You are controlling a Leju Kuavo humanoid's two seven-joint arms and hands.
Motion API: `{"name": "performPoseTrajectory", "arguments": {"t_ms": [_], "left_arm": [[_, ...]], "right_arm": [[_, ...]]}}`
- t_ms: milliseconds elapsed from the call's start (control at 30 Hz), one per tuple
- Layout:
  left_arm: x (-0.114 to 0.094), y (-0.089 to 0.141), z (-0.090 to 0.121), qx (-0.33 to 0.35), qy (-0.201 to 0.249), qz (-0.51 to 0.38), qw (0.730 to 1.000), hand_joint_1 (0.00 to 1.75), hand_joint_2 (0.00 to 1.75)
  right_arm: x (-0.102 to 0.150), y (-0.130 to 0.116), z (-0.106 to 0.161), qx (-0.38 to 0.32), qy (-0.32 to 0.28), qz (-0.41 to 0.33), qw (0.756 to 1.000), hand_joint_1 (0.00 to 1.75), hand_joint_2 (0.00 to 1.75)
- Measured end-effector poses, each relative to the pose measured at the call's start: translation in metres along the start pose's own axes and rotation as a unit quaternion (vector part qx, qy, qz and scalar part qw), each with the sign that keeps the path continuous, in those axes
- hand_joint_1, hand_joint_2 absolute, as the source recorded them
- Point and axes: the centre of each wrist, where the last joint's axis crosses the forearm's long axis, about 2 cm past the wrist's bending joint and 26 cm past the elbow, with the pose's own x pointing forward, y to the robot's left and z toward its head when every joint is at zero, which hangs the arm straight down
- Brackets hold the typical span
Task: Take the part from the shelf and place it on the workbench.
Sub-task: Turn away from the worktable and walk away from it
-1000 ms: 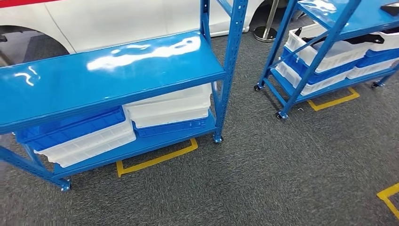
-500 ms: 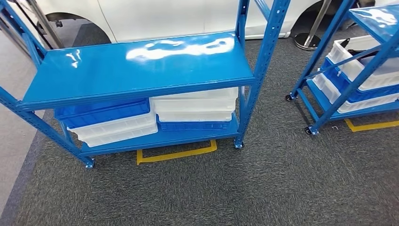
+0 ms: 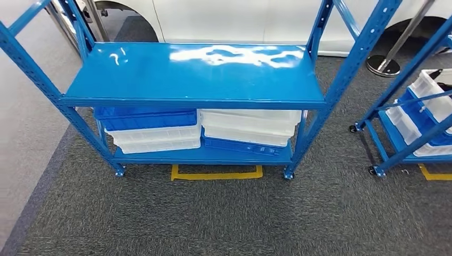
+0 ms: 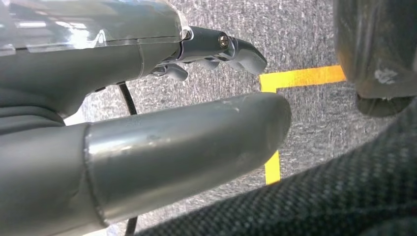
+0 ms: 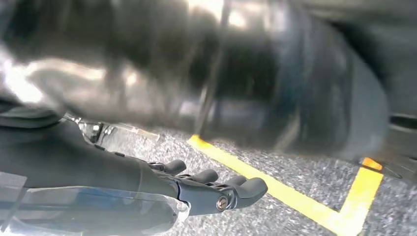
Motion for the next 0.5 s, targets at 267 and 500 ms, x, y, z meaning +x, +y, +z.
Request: {"name": "performPoseTrajectory", "arguments": {"t_ms": [267,500], "left_arm": [[0.0005,0.0013,-0.0003,-0.002,-0.004,0.000,1.000,0.00,0.00],[-0.0009,0.0014,0.0002,-0.006,-0.004,-0.006,1.000,0.00,0.00]], "right_arm": [[-0.0032,-0.0011,-0.0002,0.001,0.005,0.002,1.000,0.00,0.00],[-0.0048,-0.0005,-0.0002,0.002,0.008,0.004,1.000,0.00,0.00]]}}
